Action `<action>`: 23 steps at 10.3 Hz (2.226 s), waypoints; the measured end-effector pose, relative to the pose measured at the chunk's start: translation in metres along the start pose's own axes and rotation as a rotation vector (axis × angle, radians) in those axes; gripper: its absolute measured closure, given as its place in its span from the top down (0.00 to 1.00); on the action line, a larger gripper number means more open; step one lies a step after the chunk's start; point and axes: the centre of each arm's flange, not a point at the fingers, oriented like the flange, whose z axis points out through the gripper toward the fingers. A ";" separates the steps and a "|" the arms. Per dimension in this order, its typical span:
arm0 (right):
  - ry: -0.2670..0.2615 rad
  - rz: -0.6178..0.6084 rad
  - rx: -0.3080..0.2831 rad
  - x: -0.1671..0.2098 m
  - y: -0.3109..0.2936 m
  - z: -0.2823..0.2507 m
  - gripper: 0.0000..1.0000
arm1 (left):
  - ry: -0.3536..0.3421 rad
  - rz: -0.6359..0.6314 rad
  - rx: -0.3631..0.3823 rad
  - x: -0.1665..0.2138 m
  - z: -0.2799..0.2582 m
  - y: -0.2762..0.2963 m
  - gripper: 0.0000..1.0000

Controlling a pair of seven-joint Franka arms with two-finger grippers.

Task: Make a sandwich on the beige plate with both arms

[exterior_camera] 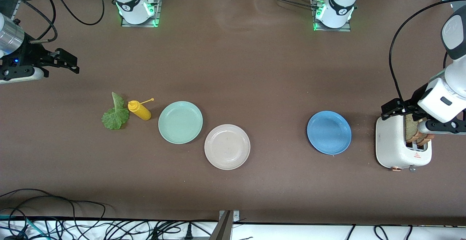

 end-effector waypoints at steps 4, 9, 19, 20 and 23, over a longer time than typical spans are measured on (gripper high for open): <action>0.000 0.000 0.000 0.000 0.000 0.000 1.00 | -0.002 -0.002 0.000 0.000 0.001 -0.001 1.00; 0.000 -0.003 0.000 0.000 -0.001 0.000 1.00 | -0.007 -0.003 0.000 0.000 0.004 -0.002 1.00; 0.004 -0.019 -0.001 0.003 -0.025 -0.002 1.00 | -0.024 -0.006 0.001 -0.001 0.012 -0.005 1.00; 0.004 -0.019 -0.001 0.003 -0.025 -0.002 1.00 | -0.024 -0.008 0.001 -0.001 0.012 -0.006 1.00; 0.004 -0.019 -0.001 0.003 -0.025 -0.002 1.00 | -0.024 -0.010 0.001 -0.001 0.012 -0.007 1.00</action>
